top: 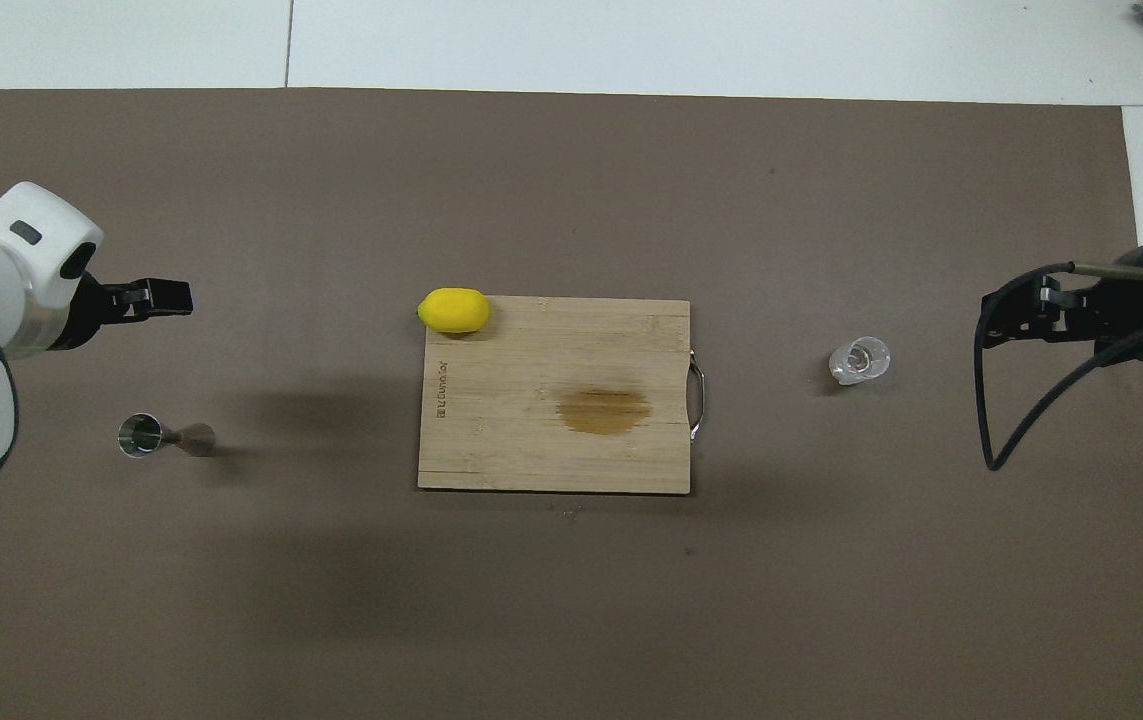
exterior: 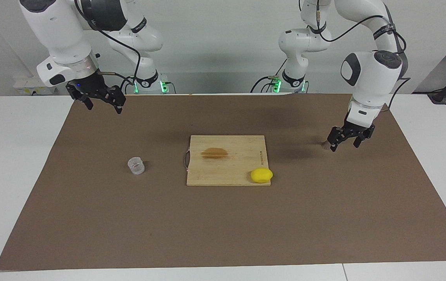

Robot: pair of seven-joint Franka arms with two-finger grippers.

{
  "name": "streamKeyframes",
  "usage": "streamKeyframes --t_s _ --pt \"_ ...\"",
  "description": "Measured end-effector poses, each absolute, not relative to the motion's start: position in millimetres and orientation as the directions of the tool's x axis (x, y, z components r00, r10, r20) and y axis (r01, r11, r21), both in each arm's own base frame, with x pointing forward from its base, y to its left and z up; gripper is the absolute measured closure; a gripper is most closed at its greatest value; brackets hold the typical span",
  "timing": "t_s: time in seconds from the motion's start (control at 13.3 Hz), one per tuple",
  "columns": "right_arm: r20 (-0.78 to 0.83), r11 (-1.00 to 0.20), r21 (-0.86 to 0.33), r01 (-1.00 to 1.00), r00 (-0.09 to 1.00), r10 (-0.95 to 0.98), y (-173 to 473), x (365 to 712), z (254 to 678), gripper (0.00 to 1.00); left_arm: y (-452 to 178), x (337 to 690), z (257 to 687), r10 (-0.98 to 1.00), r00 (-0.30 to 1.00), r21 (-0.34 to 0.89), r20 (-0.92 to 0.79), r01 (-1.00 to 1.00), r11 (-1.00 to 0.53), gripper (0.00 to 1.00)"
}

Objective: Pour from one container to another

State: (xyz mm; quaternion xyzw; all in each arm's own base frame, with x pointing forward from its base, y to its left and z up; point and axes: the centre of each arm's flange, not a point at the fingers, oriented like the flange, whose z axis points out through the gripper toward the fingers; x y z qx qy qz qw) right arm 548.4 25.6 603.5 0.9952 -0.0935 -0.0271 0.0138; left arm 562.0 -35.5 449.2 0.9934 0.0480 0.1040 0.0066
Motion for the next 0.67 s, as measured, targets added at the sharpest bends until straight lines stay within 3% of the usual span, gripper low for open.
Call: streamKeyframes --t_s 0.67 --pt "-0.052 -0.982 0.033 -0.185 0.981 -0.187 25.6 548.4 603.5 0.00 -47.4 556.3 435.9 0.077 0.989 0.011 0.129 0.076 -0.997 0.00"
